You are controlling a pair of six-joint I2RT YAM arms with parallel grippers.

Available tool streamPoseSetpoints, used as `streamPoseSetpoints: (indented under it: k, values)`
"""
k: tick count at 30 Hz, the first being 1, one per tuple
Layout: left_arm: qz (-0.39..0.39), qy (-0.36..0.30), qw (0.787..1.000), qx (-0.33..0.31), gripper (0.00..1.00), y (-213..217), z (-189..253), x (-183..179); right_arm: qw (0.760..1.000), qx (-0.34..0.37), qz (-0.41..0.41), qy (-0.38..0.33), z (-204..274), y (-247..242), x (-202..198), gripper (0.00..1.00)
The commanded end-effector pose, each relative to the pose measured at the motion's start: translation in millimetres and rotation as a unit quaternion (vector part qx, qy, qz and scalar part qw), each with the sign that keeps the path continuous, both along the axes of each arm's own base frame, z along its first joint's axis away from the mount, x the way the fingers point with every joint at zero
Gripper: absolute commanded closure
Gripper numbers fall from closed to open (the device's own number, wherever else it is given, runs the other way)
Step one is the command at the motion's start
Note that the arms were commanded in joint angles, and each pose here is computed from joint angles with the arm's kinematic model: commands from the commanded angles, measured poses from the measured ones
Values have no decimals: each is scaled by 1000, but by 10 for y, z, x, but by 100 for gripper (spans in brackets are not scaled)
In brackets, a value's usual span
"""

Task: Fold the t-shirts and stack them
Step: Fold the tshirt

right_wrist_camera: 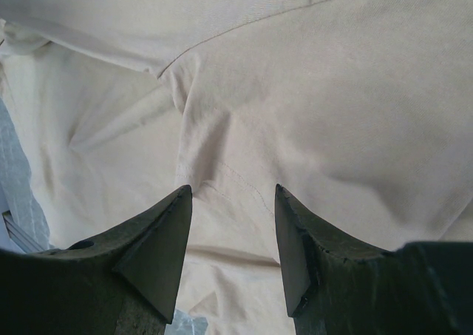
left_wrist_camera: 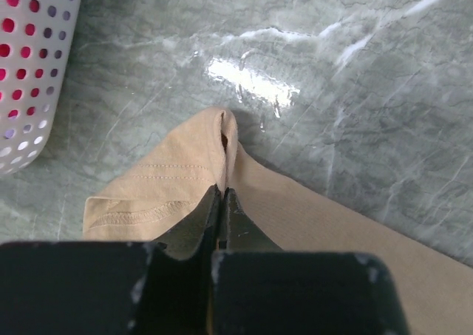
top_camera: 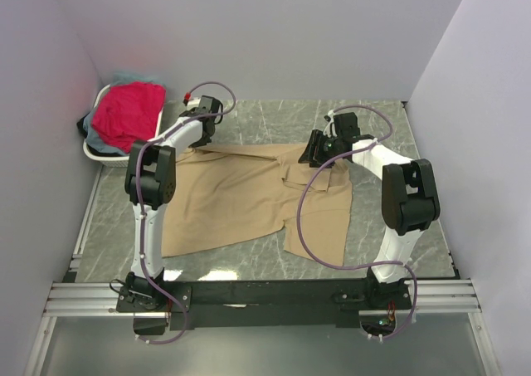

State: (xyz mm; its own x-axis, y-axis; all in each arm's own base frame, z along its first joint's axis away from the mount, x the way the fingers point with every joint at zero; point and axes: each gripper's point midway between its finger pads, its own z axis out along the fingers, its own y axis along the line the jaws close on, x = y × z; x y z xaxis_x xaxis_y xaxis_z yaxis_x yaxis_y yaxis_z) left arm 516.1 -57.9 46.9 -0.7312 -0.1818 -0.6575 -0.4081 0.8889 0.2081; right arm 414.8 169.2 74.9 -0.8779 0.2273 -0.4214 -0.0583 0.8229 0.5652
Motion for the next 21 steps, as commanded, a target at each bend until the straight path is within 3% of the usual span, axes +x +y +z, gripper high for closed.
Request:
streamPoseSetpoints:
  k: [1,4,7,14,17,18,21]
  values:
    - [13,-42,999,11,99,100,481,37,1000,3,12,-18,96,51,86,44]
    - [7,-45,999,7,91,86,504,35,1000,6,13,-16,96,61,83,44]
    - [1,-45,999,1,90,60,500,48,1000,7,13,-15,82,62,76,44]
    - [-4,-40,999,-4,78,39,457,62,1000,5,16,-14,75,61,70,44]
    - [-6,-34,999,-3,87,37,425,54,1000,5,16,-13,70,66,73,44]
    - [-8,-34,999,-4,97,29,414,59,1000,5,16,-13,69,67,77,44]
    - [-13,-29,999,-7,99,21,367,53,1000,3,17,-10,46,57,68,44]
